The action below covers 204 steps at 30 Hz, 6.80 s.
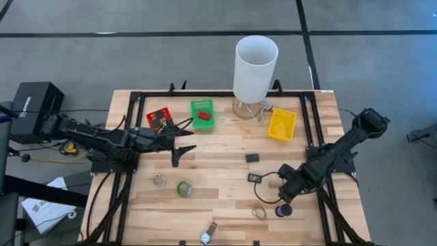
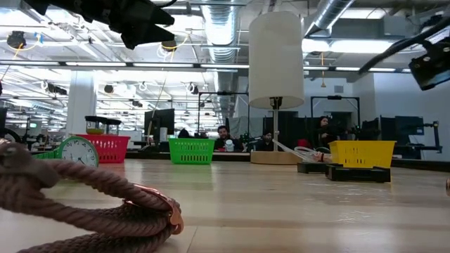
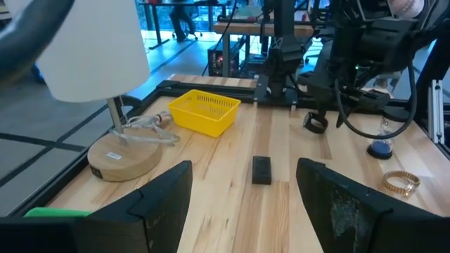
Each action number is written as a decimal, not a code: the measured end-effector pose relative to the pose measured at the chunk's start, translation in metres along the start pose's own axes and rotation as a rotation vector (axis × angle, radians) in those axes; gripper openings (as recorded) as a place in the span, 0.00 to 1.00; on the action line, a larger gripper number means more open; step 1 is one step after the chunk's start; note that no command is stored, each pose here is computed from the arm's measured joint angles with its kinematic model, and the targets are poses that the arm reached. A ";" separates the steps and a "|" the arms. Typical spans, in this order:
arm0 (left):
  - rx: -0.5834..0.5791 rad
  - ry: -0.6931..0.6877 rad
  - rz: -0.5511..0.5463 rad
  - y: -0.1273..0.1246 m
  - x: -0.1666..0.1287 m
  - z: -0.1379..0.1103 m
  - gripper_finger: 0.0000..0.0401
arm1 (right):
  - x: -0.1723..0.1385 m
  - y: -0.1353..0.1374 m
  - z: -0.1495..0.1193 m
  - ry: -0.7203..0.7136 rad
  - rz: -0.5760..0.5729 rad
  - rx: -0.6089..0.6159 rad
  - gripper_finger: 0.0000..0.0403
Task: Pick & Place Office items
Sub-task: Put the black wrist watch into the yellow bin
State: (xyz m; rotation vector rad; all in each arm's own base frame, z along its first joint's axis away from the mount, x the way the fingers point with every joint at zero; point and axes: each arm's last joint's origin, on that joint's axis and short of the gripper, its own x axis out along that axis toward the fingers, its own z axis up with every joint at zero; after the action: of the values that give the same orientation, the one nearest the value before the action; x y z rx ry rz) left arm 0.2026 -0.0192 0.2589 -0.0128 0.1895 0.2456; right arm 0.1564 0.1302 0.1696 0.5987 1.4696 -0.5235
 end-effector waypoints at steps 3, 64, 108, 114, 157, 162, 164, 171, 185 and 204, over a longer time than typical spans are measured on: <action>-0.002 -0.003 0.000 0.000 0.000 0.000 0.62 | 0.000 0.000 -0.006 0.006 -0.010 -0.029 0.48; -0.027 -0.021 -0.004 -0.001 0.000 0.002 0.62 | -0.007 0.022 -0.003 -0.076 -0.039 -0.103 0.48; -0.024 -0.020 -0.004 -0.001 0.000 0.002 0.62 | 0.038 0.013 0.020 -0.004 -0.220 0.499 0.48; -0.024 -0.021 -0.004 -0.001 0.000 0.002 0.62 | 0.039 0.002 0.017 -0.008 -0.202 0.532 0.48; -0.024 -0.021 -0.004 -0.001 0.000 0.002 0.62 | -0.097 -0.054 0.090 -0.584 -0.331 0.161 0.02; -0.024 -0.021 -0.004 -0.001 0.000 0.002 0.62 | -0.114 -0.080 0.108 -0.687 -0.262 0.175 0.02; -0.025 -0.021 -0.004 -0.001 0.000 0.002 0.62 | -0.111 -0.086 0.116 -0.710 -0.235 0.165 0.02; -0.026 -0.021 -0.011 -0.002 -0.001 0.002 0.62 | -0.064 -0.119 0.129 -0.567 -0.249 0.240 0.02; -0.024 -0.020 -0.023 -0.004 -0.001 0.002 0.62 | -0.034 -0.147 0.146 -0.529 -0.144 0.293 0.04; -0.023 -0.017 -0.023 -0.004 -0.001 0.001 0.62 | -0.010 -0.151 0.159 -0.382 -0.165 0.297 0.22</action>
State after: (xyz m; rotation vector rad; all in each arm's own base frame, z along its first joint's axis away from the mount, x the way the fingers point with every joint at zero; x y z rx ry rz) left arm 0.2025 -0.0237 0.2605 -0.0353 0.1695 0.2248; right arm 0.1757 -0.0885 0.1730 0.5723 1.0896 -0.9430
